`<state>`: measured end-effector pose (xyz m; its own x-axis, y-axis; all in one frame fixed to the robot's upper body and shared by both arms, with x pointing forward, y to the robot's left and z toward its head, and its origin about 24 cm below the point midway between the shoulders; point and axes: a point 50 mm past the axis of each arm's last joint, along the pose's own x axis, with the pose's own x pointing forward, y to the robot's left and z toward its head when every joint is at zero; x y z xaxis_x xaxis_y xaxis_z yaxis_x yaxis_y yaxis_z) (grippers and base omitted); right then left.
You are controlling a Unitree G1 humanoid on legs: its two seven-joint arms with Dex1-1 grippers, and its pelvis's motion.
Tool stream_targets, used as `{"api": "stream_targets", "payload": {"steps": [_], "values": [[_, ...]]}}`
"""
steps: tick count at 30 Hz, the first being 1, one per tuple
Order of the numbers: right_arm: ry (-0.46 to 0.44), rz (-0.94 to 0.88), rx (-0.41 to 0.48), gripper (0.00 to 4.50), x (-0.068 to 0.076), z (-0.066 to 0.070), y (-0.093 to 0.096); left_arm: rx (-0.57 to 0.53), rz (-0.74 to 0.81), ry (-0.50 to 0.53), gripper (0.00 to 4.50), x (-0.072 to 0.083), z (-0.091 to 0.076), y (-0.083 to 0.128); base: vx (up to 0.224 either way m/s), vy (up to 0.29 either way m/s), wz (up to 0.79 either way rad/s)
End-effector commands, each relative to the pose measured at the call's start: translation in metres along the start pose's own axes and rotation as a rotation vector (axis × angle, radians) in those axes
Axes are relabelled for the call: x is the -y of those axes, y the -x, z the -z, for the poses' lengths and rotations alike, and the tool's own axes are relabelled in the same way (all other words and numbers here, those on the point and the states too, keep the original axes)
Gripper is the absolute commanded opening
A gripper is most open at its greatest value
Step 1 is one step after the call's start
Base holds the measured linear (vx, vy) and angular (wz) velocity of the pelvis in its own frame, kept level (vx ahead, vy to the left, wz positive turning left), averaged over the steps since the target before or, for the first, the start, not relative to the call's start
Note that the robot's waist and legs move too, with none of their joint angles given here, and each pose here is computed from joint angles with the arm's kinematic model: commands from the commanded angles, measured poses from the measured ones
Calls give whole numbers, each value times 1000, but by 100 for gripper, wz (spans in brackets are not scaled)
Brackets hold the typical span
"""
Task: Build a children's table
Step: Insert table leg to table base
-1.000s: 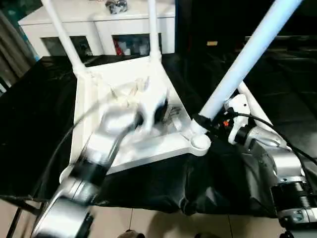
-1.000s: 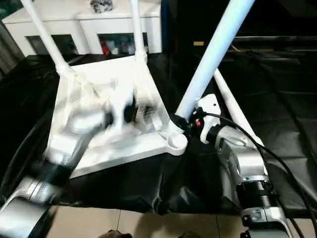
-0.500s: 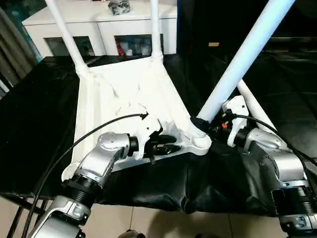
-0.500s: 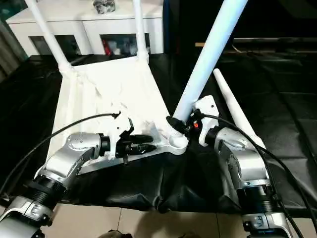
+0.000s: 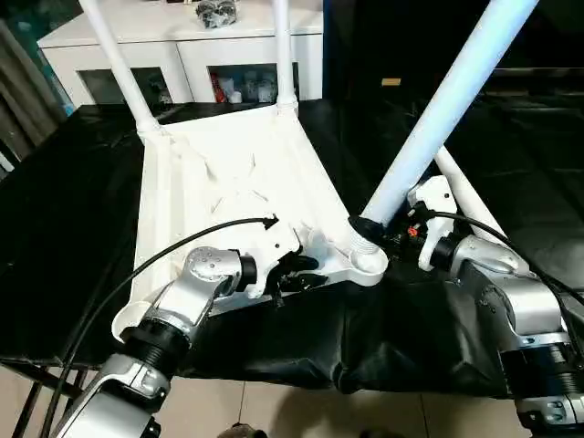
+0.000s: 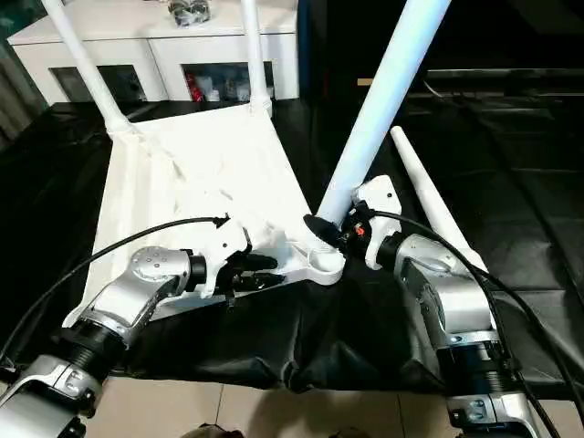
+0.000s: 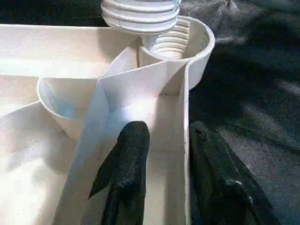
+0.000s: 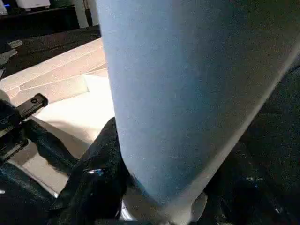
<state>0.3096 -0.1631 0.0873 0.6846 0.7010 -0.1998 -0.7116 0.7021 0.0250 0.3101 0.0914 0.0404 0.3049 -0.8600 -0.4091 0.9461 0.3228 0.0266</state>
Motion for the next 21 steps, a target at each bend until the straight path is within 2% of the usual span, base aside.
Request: {"api": "stream_targets", "payload": {"steps": [1, 4, 6, 9, 12, 16, 17, 21], "values": [[12, -27, -17, 193, -3, -1, 0, -38, 6, -16, 126, -2, 2, 1, 0, 0, 0], [13, -37, -35, 193, -4, 2, 0, -48, 18, -20, 114, -2, 3, 1, 0, 0, 0], [11, -52, -56, 193, -4, 3, 0, -62, 28, -21, 80, -2, 4, 2, 0, 0, 0], [11, -68, -78, 193, -5, 5, 1, -76, 41, -25, 70, -2, 4, 2, 0, 0, 0], [8, -88, -134, 193, -4, 9, 3, -86, 51, -30, 36, -2, 4, 3, 0, 0, 0], [2, -97, -176, 193, -3, 10, 4, -89, 56, -32, 25, -2, 3, 3, 0, 0, 0], [0, -97, -189, 193, -3, 11, 5, -92, 61, -35, 4, -2, 3, 3, 0, 0, 0], [3, -91, -194, 193, -1, 11, 4, -91, 69, -35, 0, -2, 2, 3, 0, 0, 0]]}}
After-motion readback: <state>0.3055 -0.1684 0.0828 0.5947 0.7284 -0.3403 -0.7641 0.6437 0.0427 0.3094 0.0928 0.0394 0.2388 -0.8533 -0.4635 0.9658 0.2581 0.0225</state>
